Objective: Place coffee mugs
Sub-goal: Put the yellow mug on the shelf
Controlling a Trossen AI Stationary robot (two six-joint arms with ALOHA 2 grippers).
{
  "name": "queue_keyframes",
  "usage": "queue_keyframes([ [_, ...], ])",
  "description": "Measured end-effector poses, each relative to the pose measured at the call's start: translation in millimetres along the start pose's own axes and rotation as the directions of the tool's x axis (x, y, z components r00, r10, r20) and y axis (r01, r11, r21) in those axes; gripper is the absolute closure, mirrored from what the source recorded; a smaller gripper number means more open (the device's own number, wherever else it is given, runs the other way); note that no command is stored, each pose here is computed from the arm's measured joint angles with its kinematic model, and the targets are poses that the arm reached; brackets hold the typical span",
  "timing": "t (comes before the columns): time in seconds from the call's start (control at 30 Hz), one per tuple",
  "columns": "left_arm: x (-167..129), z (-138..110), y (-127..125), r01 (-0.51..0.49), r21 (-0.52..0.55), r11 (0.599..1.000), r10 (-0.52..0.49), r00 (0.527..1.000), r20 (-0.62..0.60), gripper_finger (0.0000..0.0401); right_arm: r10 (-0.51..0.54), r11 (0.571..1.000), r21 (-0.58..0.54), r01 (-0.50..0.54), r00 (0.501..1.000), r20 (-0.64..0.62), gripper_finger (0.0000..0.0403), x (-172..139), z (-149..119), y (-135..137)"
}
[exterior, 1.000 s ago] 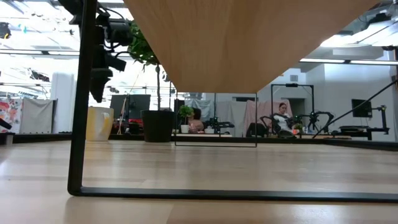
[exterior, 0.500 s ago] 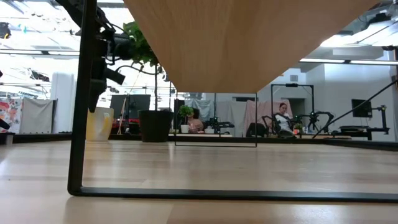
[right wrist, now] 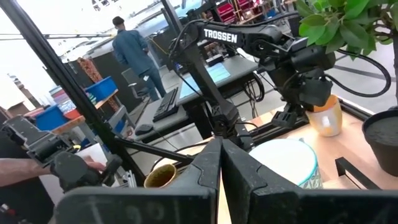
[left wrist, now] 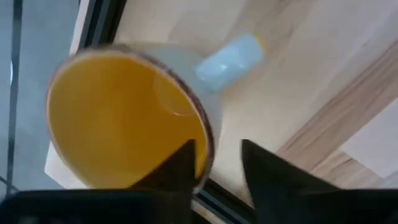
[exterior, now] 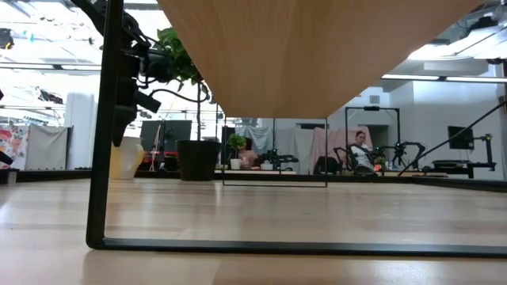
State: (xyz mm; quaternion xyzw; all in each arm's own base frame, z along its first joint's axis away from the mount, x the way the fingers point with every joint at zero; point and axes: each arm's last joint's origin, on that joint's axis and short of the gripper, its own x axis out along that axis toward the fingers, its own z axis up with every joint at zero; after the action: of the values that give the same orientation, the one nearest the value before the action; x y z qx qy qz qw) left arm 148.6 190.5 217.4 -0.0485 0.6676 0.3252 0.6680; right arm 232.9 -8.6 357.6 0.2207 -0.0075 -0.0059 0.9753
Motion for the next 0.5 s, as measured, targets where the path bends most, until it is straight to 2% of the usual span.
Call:
queue_keyframes([
  [0.1,0,-3,-1,0.015,0.003,1.0,-0.015,1.0,-0.025,0.0373,0.001,1.0,0.006,-0.001,1.0,0.0,0.0362,0,0,0],
  [0.13,0,-4,-2,0.026,-0.003,1.0,-0.026,0.999,-0.036,0.0386,0.001,1.0,0.016,-0.001,1.0,0.0,0.0362,0,0,0],
  [0.33,-6,-11,-12,0.09,-0.026,0.996,-0.092,0.992,-0.09,0.0397,0.0,1.0,0.026,0.0,1.0,0.0,0.0362,0,0,0],
  [0.5,-23,-16,-29,0.219,-0.043,0.975,-0.222,0.974,-0.054,0.0399,0.0,1.0,0.026,0.0,1.0,0.0,0.0362,0,0,0],
])
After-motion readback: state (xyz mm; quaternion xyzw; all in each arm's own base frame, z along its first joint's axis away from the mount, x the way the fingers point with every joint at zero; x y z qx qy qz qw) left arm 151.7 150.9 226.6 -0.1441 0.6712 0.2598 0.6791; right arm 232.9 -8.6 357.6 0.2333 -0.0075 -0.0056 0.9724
